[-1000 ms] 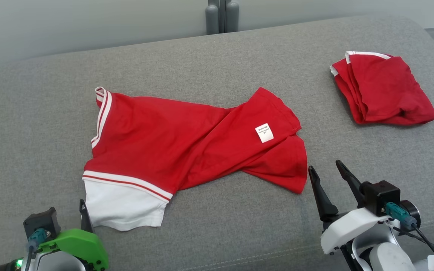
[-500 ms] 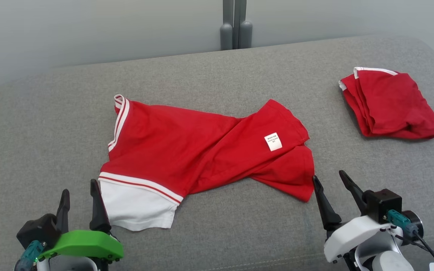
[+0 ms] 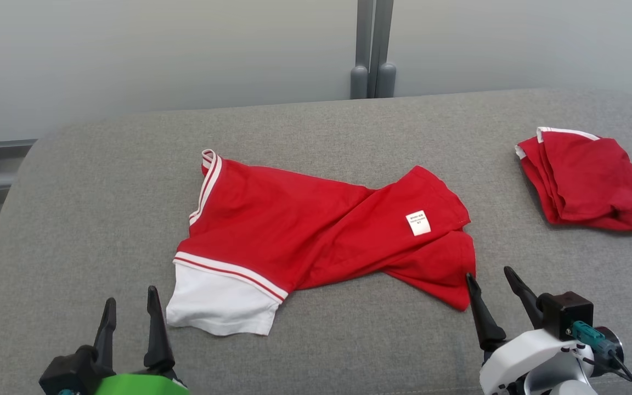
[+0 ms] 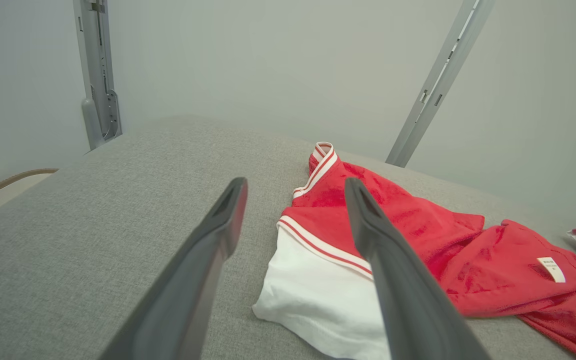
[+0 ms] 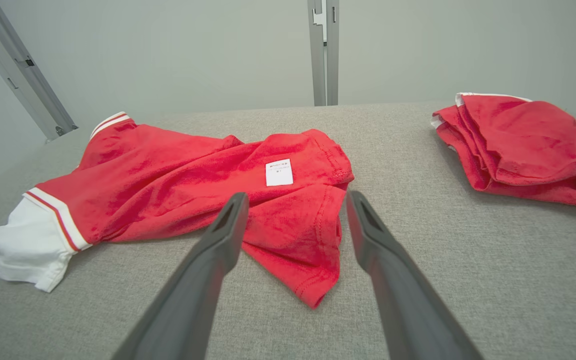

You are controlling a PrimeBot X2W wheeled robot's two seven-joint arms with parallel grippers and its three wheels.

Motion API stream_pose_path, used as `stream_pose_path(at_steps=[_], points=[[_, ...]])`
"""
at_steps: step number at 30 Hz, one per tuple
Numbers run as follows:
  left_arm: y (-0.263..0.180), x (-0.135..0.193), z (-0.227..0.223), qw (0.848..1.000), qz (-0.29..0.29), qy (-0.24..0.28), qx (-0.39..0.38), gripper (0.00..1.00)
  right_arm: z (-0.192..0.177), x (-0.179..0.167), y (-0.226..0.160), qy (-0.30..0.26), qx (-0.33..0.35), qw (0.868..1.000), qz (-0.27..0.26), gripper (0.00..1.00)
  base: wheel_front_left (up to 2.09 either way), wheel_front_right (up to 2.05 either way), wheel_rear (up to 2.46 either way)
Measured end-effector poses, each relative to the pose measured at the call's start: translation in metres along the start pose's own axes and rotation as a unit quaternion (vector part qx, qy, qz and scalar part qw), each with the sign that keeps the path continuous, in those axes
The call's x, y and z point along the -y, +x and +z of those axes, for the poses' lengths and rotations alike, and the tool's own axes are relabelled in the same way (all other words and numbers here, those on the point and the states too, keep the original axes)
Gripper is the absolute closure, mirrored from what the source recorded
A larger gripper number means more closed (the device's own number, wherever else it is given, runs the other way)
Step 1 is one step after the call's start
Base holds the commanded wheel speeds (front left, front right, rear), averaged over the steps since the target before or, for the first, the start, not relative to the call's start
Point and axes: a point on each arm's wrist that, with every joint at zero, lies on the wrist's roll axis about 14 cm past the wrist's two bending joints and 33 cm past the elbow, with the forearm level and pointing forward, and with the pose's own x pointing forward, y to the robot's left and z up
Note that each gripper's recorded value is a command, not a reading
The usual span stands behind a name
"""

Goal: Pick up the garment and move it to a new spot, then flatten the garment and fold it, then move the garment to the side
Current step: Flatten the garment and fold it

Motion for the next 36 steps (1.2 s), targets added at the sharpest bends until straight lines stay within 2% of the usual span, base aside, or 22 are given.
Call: stream_pose_path(at_steps=[13,20,36], points=[[-0.030,-0.018,-0.007,0.997,-0.016,0.081,-0.010,0.00,0.001,0.002,-0.004,-0.010,0.014,1.000,-0.001,0.00,0.00,0.00,0.00],[-0.037,-0.033,-0.014,0.996,0.003,0.085,-0.023,0.00,-0.002,0.002,-0.004,-0.015,0.010,1.000,-0.001,0.00,0.00,0.00,0.00],[-0.039,-0.034,-0.034,0.994,-0.004,0.091,-0.057,0.00,-0.006,0.002,-0.003,-0.016,0.002,1.000,-0.002,0.00,0.00,0.00,0.00]])
